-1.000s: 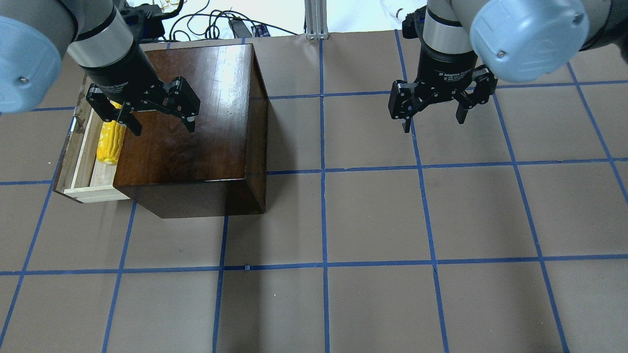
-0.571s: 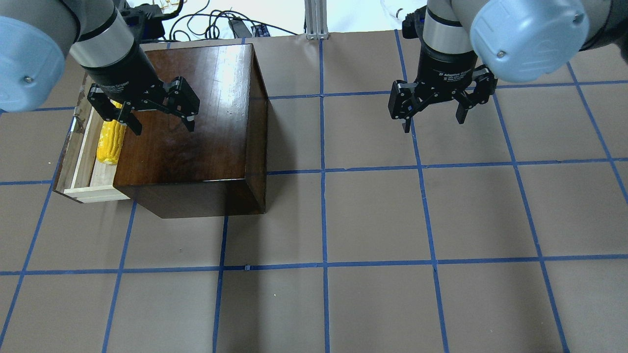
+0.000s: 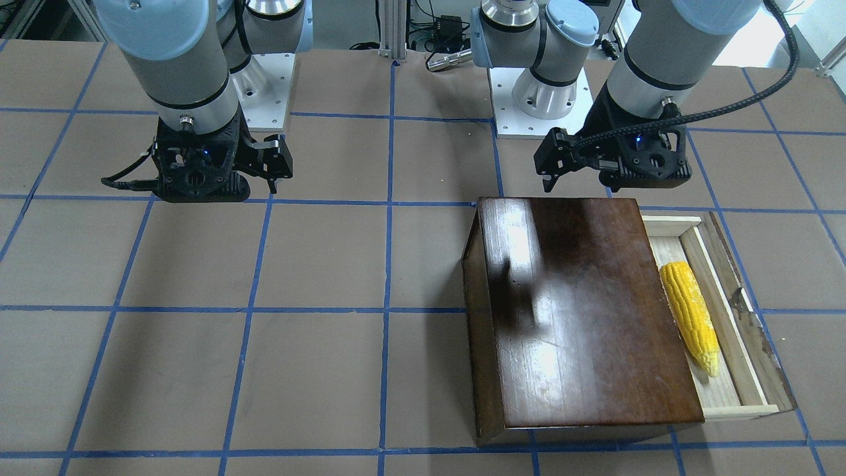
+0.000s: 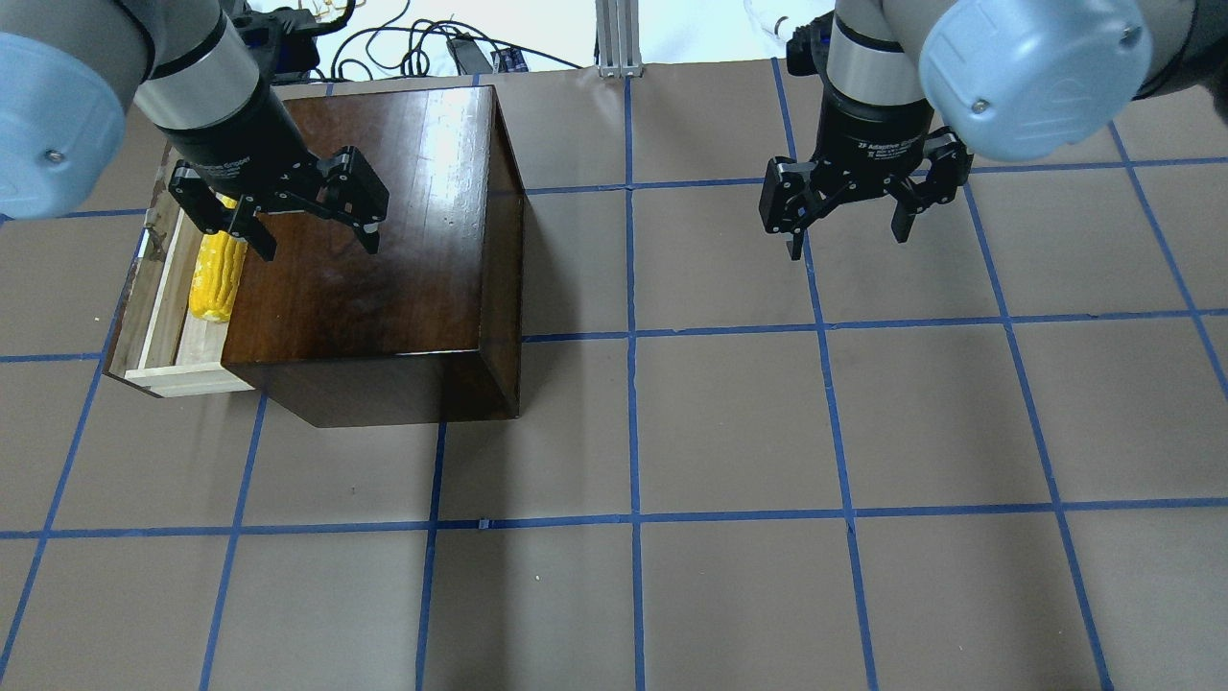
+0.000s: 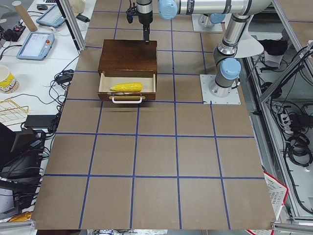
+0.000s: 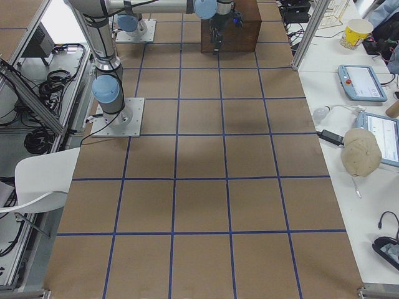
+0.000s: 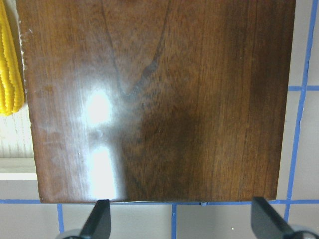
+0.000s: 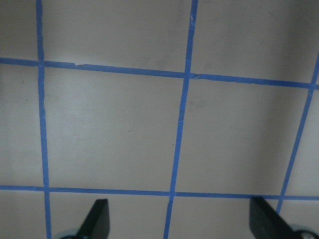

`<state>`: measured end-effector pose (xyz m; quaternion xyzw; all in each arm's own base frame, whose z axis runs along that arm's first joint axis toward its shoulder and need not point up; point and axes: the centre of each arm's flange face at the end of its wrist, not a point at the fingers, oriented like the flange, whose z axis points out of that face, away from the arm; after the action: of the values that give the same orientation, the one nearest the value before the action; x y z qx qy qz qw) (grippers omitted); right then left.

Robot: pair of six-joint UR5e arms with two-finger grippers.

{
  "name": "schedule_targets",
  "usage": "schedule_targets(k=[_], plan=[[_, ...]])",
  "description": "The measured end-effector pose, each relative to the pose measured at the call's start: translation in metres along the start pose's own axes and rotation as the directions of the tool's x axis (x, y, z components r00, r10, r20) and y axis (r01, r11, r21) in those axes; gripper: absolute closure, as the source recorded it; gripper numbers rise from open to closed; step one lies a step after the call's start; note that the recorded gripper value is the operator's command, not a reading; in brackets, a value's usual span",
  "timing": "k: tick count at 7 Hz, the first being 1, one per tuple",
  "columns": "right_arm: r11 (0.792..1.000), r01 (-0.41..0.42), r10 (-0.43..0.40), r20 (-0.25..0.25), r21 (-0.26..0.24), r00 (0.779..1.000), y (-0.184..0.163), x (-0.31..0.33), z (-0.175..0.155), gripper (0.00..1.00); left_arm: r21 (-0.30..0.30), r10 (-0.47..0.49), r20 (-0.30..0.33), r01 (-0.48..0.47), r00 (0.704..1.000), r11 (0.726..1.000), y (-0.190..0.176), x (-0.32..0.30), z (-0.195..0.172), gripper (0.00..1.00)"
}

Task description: Open drawer and put corn inside

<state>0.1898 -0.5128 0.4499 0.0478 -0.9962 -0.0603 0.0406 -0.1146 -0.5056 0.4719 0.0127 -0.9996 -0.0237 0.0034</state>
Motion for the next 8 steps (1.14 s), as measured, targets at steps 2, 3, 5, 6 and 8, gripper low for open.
schedule_targets(k=[2,3,5,6,8], plan=[[1.000,0.000,0.000,0.000,0.000,1.000,0.0000,0.0000,0.0000,0.00,0.004,-0.001,0.000,0.001,1.000,1.000,0.0008,-0.0005,-0.0019,0.00],[1.000,0.000,0.000,0.000,0.000,1.000,0.0000,0.0000,0.0000,0.00,0.006,-0.001,0.000,0.001,1.000,1.000,0.0010,-0.0007,-0.0029,0.00],[1.000,0.000,0.000,0.000,0.000,1.000,0.0000,0.0000,0.0000,0.00,0.009,-0.001,0.001,0.001,1.000,1.000,0.0014,-0.0008,-0.0046,0.00],[1.000,0.000,0.000,0.000,0.000,1.000,0.0000,0.0000,0.0000,0.00,0.011,-0.001,0.002,0.001,1.000,1.000,0.0014,-0.0009,-0.0055,0.00],[1.000,-0.001,0.001,0.000,0.000,1.000,0.0000,0.0000,0.0000,0.00,0.013,-0.001,0.002,0.001,1.000,1.000,0.0022,-0.0008,-0.0067,0.00]])
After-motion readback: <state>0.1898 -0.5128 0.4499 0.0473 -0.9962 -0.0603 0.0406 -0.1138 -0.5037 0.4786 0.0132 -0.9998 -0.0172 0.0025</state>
